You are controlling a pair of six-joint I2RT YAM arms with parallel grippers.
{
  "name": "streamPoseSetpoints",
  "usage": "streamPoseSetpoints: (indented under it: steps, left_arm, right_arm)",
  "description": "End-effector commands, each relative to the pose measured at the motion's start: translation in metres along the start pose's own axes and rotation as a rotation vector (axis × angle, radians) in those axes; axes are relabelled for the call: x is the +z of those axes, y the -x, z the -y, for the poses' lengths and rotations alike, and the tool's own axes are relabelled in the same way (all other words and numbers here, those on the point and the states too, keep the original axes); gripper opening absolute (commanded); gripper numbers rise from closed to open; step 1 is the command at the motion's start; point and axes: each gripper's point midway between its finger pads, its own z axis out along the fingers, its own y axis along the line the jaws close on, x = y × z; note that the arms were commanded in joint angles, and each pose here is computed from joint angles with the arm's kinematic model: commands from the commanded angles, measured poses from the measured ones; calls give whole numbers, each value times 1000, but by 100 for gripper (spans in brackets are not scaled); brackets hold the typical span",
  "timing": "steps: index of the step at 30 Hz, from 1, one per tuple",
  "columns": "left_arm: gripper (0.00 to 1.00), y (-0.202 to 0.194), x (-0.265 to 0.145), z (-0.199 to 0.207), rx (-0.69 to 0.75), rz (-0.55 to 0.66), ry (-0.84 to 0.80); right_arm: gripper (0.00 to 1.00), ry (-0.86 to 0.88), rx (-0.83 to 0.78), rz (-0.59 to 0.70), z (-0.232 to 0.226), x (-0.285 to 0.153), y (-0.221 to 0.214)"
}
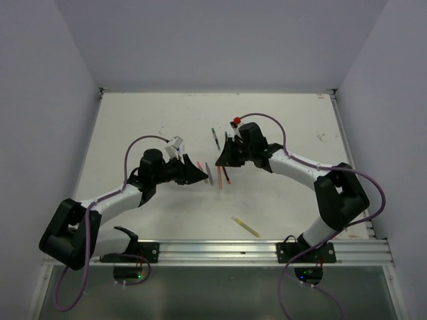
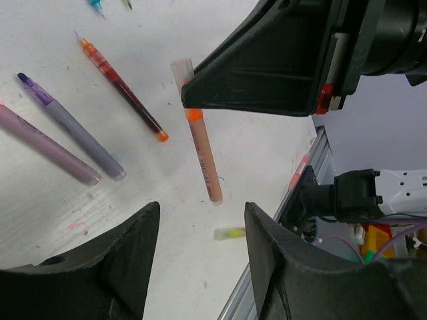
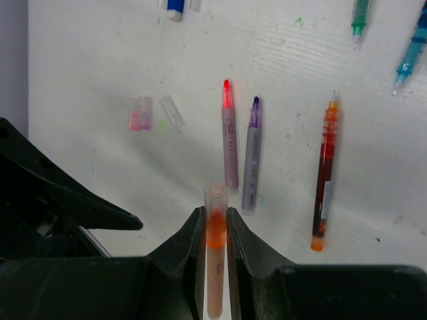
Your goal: Open the pen caps
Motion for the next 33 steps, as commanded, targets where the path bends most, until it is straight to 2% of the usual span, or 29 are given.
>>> streamPoseSetpoints:
  steps: [1, 12, 15, 18, 20, 21, 24, 25, 28, 29, 30, 33]
  left_arm:
    - [58, 10, 3, 20, 59, 34, -129]
    - [60, 7, 17, 21, 32, -3, -160]
    - [57, 1, 20, 19, 22, -23, -166]
    - [48, -3, 22, 15, 12, -41, -158]
    - [35, -6, 23, 12, 10, -50, -148]
    - [24, -6, 23, 10, 9, -51, -138]
    - [9, -6, 24, 2, 14, -57, -85]
    - [0, -2, 25, -3, 19, -39, -47]
    - [0, -1, 23, -22, 32, -45, 95]
    - [0, 3, 18, -36, 36, -16, 205]
    - [0, 6, 16, -38, 46, 0, 238]
    - [0, 21, 3, -48, 79, 88, 397]
  right_arm:
    - [0, 109, 52, 103, -38, -2, 37]
    - [0, 166, 83, 104, -64, 13, 34]
    - [0, 195, 91, 113, -74, 17, 34]
    - [0, 236, 104, 109, -82, 18, 33]
    - [0, 257, 116, 106, -85, 17, 32]
    - [0, 260, 118, 109, -85, 17, 33]
    - [0, 269, 133, 113, -86, 18, 33]
    - [0, 264, 136, 122, -86, 19, 35]
    - [0, 170, 101, 184, -73, 26, 46]
    - [0, 95, 74, 165, -73, 28, 41]
    - [0, -1, 42, 226, -65, 29, 52]
    - [0, -211, -90, 207, -63, 36, 41]
